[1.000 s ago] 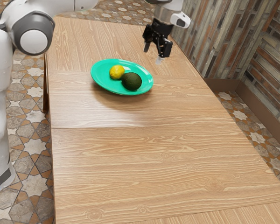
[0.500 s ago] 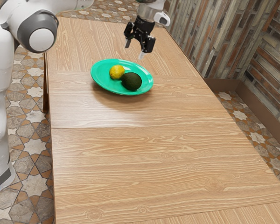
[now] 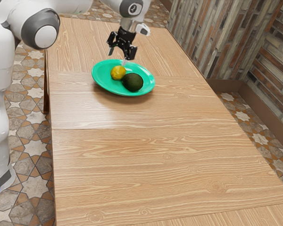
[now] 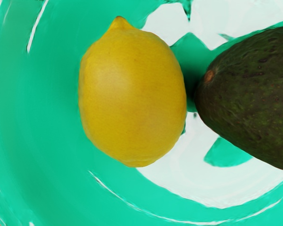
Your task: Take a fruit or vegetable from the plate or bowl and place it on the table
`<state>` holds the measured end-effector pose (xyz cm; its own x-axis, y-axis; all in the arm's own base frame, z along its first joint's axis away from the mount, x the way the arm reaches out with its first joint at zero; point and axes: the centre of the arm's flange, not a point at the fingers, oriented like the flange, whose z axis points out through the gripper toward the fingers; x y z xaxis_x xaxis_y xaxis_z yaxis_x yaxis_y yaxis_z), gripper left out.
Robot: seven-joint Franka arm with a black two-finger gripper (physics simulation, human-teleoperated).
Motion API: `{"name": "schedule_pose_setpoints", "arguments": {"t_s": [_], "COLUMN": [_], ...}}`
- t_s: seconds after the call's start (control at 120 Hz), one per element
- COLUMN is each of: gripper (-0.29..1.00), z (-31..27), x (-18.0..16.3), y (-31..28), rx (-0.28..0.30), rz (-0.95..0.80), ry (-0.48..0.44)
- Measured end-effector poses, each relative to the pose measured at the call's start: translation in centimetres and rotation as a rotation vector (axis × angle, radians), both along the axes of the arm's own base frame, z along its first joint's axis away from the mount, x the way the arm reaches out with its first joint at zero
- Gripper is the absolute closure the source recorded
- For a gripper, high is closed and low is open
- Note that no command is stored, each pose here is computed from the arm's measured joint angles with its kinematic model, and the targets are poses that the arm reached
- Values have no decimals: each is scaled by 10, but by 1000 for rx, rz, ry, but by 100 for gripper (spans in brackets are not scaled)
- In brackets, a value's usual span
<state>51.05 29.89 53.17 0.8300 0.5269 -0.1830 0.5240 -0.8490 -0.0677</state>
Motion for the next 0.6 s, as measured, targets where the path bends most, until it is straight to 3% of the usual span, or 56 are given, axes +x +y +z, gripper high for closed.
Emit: {"name": "schedule_pose_setpoints", "arguments": {"t_s": [0.358, 0.6], "gripper": [0, 0], "z": [-37, -48], "x": [-3, 4], "y": [40, 39], "rx": [24, 4], "rz": [7, -16], "ry": [-37, -67]}}
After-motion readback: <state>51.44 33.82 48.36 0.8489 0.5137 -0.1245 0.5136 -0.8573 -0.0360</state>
